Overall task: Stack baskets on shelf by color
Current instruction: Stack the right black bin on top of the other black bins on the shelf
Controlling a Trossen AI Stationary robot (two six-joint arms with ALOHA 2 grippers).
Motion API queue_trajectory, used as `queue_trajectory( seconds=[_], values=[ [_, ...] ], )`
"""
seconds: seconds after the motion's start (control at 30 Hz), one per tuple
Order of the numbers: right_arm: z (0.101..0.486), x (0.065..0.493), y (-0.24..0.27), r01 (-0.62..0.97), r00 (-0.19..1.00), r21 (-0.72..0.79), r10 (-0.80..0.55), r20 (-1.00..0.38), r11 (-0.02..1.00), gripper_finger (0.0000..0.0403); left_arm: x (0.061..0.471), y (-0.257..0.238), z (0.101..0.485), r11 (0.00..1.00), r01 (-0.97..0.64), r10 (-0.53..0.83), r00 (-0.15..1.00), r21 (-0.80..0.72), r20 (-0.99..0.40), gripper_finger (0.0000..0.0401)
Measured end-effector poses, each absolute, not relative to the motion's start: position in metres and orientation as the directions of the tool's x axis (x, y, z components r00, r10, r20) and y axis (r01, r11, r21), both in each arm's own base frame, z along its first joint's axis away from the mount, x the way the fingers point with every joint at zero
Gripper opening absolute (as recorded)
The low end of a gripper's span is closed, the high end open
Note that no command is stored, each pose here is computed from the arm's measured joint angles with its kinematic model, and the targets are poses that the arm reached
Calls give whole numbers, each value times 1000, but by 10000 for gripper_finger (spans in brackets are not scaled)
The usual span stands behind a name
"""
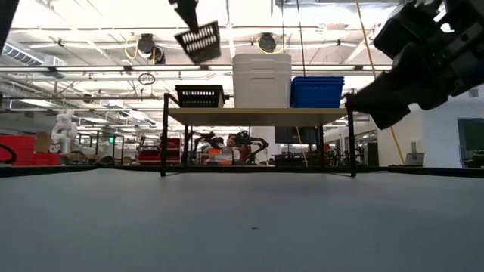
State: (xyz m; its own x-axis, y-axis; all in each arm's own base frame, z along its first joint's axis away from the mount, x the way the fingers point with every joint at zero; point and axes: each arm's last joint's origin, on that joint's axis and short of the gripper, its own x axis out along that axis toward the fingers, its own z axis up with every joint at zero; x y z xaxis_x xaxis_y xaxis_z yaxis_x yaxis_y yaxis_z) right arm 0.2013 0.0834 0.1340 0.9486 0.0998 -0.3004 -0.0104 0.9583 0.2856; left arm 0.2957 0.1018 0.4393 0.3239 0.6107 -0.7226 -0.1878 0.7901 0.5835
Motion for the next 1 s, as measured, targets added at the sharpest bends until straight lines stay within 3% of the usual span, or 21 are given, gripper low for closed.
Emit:
queue_trajectory(
  seconds=[0.23, 0.6, 1.0],
  values=[
    [128, 199, 82, 17, 928, 282, 90, -363, 959, 47, 311, 145, 408, 879, -171, 476, 275, 444, -835, 19],
    [127, 199, 82, 11, 923, 256, 88, -374, 967, 47, 320, 152, 389, 921, -155, 384, 230, 356, -894, 11],
    [127, 199, 82, 15, 923, 265, 89, -374, 964, 47, 319, 148, 385, 930, -217, 342, 215, 296, -915, 134]
  ],
)
